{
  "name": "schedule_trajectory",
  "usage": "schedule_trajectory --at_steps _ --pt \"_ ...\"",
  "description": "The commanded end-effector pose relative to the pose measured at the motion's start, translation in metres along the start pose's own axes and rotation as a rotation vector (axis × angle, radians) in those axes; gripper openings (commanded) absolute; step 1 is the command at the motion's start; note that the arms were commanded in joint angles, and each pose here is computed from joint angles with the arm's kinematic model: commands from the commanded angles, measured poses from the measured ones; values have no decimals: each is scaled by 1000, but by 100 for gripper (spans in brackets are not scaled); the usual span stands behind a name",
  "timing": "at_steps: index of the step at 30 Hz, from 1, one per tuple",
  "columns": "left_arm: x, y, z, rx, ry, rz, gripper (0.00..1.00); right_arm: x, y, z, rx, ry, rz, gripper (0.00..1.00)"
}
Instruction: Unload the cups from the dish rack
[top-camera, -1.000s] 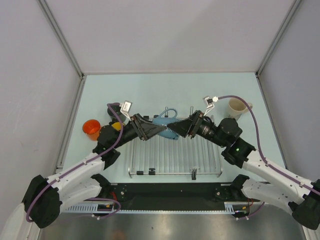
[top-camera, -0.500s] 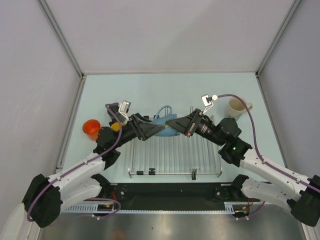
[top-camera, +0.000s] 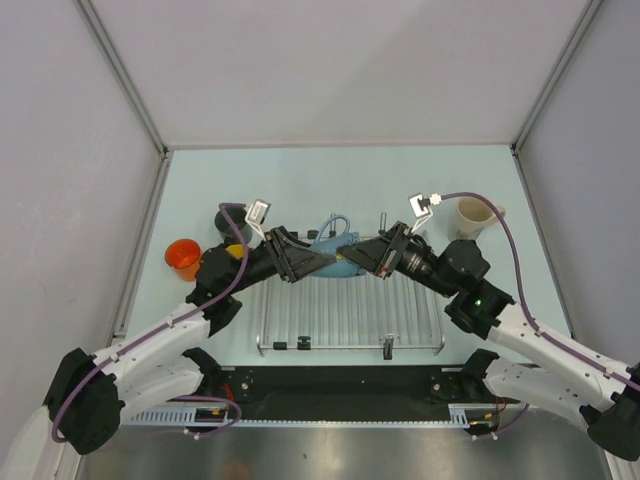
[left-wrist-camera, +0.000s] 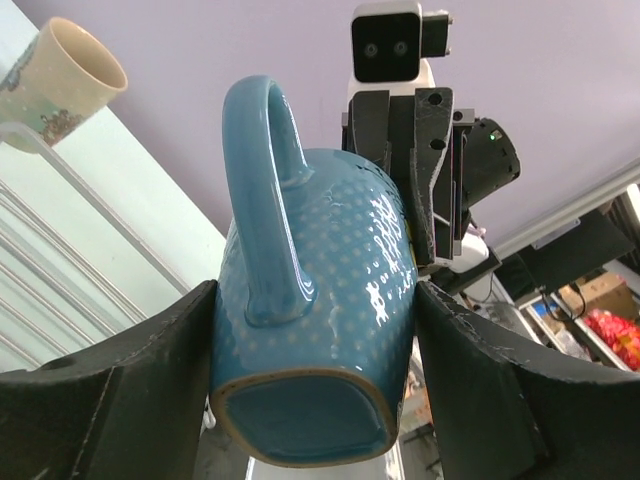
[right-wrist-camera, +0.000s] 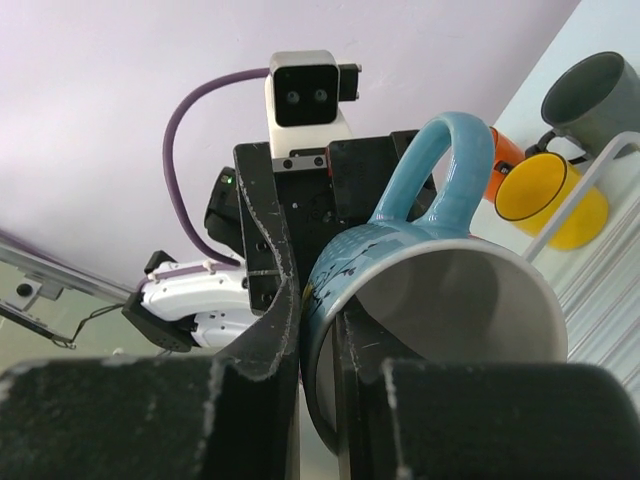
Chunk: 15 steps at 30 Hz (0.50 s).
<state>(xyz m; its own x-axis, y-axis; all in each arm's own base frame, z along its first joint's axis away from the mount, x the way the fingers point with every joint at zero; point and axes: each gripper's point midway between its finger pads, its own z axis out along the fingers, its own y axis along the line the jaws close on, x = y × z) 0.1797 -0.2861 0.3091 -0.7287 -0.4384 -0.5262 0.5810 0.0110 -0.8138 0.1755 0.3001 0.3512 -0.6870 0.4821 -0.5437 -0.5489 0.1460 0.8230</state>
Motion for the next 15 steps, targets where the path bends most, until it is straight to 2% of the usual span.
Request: schedule_trajectory --at_steps 1,3,8,12,14,15 --pt "-30 -6 6 -40 -80 87 59 -21 8 -16 40 -79 -124 0" --pt "-33 0 7 -69 -84 88 81 -24 9 -21 58 -85 -141 0" --pt "-38 7 14 -105 -83 80 100 -33 18 -31 68 -114 -169 0" --pt "-44 12 17 -134 -93 80 100 -37 19 -37 93 -117 -199 0" --pt "-49 19 16 -167 -111 80 100 -52 22 -39 136 -160 -236 0" --pt "-49 26 15 -206 -111 76 100 -49 6 -41 223 -129 -246 0"
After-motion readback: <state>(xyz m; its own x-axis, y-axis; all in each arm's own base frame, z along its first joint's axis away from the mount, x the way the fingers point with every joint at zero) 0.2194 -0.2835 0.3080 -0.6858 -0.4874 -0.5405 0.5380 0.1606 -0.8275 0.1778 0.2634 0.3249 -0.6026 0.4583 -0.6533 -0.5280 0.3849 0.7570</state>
